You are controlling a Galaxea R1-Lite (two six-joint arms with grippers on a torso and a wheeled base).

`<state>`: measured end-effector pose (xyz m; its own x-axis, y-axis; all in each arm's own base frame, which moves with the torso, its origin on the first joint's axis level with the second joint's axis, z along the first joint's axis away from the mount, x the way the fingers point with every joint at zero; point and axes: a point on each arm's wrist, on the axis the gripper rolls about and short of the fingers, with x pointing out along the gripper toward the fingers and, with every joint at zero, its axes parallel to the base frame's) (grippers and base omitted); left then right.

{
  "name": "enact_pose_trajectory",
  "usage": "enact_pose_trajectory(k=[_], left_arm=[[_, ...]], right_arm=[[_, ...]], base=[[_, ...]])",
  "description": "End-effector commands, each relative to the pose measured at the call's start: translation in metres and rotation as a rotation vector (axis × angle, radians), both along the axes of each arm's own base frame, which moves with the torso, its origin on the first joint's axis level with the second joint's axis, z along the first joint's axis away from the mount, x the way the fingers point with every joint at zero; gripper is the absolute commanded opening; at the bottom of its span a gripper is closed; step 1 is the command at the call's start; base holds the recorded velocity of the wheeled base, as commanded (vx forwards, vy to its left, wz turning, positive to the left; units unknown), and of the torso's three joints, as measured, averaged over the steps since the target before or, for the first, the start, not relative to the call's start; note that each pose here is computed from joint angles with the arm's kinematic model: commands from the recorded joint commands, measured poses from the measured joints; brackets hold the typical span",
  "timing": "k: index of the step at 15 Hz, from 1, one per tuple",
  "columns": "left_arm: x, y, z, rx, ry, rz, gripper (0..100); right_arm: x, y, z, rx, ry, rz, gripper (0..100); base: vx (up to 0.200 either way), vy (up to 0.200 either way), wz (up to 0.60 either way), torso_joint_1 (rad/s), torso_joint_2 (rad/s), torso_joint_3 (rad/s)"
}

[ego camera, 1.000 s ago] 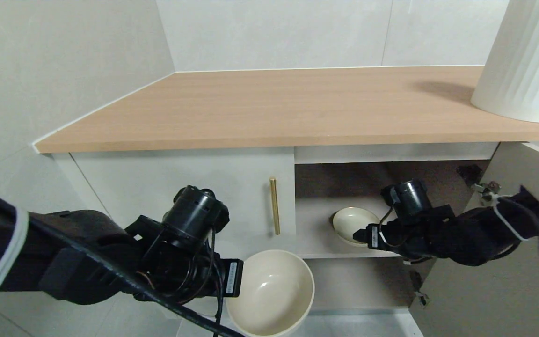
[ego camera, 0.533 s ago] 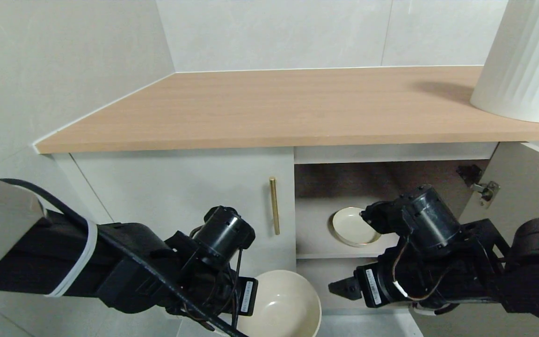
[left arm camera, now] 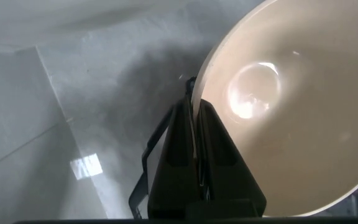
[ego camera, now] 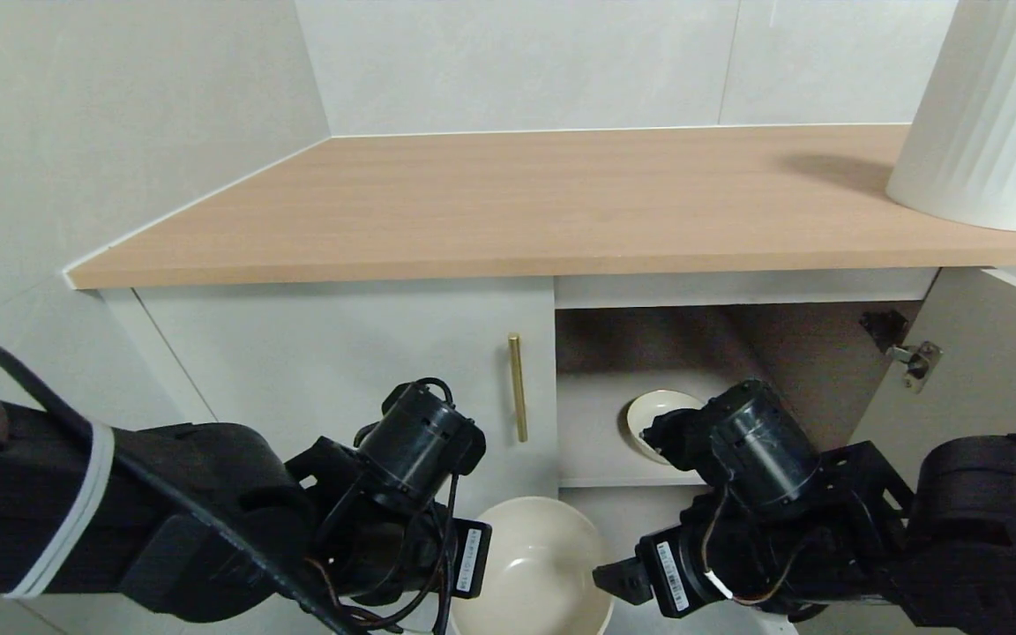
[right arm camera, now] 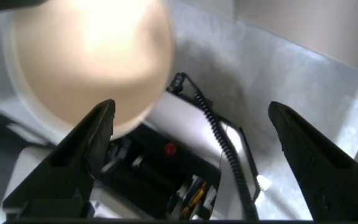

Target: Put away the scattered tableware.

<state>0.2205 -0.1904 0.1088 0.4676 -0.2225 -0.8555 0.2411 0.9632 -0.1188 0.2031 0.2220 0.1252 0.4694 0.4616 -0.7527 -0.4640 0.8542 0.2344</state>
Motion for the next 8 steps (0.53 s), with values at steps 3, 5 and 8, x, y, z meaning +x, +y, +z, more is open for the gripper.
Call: enact_pose_trajectory(k=[3, 5, 8], left_arm=[[-0.0057, 0.0002, 0.0089, -0.019, -0.024, -0.011, 0], [-0.0075, -0.0006, 0.0099, -0.021, -0.026, -0.017, 0], [-0.0082, -0.0011, 0.0103, -0.022, -0.027, -0.02, 0]], right_arm=[[0.0058, 0.0072, -0.0123, -0.013, 0.017, -0.003, 100], [0.0074, 0.0082, -0.0114, -0.008, 0.013, -0.007, 100], [0.0093, 0.0095, -0.012, -0.007, 0.014, -0.017, 100]], base=[[0.0, 0.0, 0.0, 0.0, 0.0, 0.0], [0.0, 0.0, 0.0, 0.0, 0.0, 0.0], [0.0, 0.0, 0.0, 0.0, 0.0, 0.0]])
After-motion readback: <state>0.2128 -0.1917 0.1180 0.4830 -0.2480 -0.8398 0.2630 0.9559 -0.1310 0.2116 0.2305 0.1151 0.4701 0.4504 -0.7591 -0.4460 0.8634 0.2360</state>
